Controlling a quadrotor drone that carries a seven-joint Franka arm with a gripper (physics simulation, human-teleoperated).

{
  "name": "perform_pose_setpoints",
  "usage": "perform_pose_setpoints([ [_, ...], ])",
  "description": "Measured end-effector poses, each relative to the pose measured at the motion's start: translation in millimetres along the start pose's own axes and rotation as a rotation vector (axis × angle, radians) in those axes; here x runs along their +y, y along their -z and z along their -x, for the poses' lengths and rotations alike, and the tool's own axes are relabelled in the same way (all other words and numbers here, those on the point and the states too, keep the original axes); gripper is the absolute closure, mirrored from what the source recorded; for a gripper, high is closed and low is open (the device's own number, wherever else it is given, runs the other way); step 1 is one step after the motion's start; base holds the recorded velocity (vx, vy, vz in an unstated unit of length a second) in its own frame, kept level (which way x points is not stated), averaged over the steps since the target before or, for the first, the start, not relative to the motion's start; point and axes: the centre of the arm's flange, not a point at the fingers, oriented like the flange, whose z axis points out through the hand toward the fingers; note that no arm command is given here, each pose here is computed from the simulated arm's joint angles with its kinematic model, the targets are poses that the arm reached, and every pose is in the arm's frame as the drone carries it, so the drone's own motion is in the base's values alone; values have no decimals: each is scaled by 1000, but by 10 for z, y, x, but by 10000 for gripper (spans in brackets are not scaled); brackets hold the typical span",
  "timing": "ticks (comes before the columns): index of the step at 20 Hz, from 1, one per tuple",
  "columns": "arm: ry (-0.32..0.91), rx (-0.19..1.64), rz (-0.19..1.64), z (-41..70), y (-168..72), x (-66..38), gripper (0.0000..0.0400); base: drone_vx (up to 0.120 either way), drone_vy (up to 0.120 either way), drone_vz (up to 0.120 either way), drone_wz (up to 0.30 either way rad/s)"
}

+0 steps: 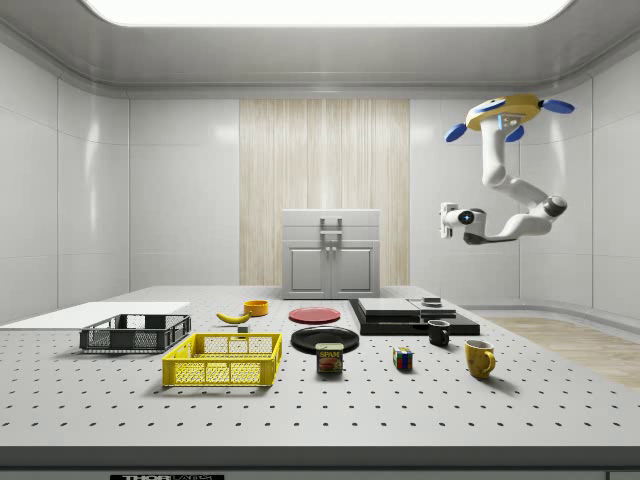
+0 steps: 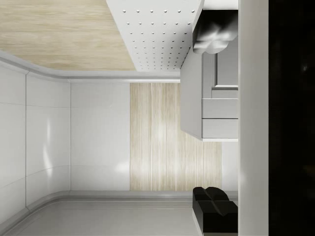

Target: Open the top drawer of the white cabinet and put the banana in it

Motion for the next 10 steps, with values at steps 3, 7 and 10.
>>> perform_pose_setpoints([
  [3, 0, 0, 0, 0, 0, 0, 0, 120, -120, 0, 0],
  [7, 0, 0, 0, 0, 0, 0, 0, 120, -120, 0, 0],
  [10, 0, 0, 0, 0, 0, 0, 0, 120, -120, 0, 0],
])
